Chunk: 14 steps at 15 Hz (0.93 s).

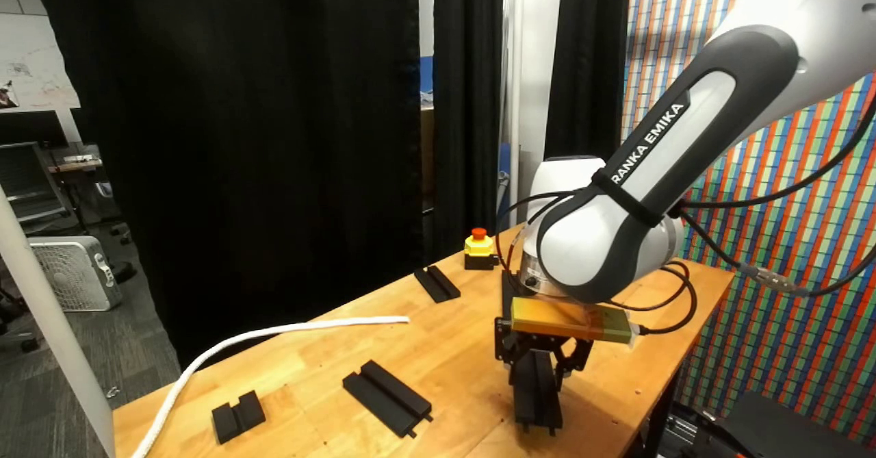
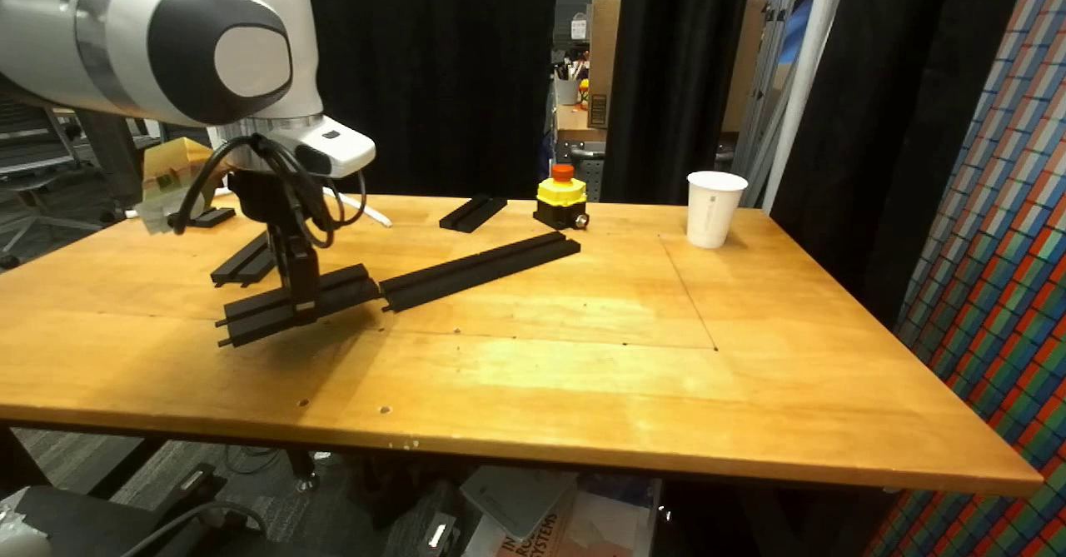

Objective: Connect the pads

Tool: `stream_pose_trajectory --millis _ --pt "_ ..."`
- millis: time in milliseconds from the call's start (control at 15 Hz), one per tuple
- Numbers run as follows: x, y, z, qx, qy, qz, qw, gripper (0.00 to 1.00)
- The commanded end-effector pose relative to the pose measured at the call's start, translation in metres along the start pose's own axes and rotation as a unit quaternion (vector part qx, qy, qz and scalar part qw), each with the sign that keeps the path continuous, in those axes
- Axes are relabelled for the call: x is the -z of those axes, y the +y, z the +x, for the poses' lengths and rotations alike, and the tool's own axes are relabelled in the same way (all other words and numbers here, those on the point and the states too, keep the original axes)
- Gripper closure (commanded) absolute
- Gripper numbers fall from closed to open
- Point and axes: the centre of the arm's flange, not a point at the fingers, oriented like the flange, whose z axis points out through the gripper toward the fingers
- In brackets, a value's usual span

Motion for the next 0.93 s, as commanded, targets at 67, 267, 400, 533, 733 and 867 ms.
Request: stream_pose_trajectory --millis 67,267,400,533,733,867 --pt "-0.008 -0.007 0.006 0.018 0.002 0.021 0.9996 0.55" --pt "-0.012 -0.01 0.007 0.019 0.0 0.025 0.9995 0.55" --pt "-0.014 -0.013 0.008 0.02 -0.003 0.025 0.9995 0.55" --pt "-0.014 -0.018 0.007 0.02 -0.005 0.025 0.9995 0.55" --pt "-0.015 -0.03 -0.003 0.023 -0.008 0.026 0.9994 0.55" --pt "-0.016 -0.039 -0.013 0.026 -0.01 0.027 0.9992 0.55"
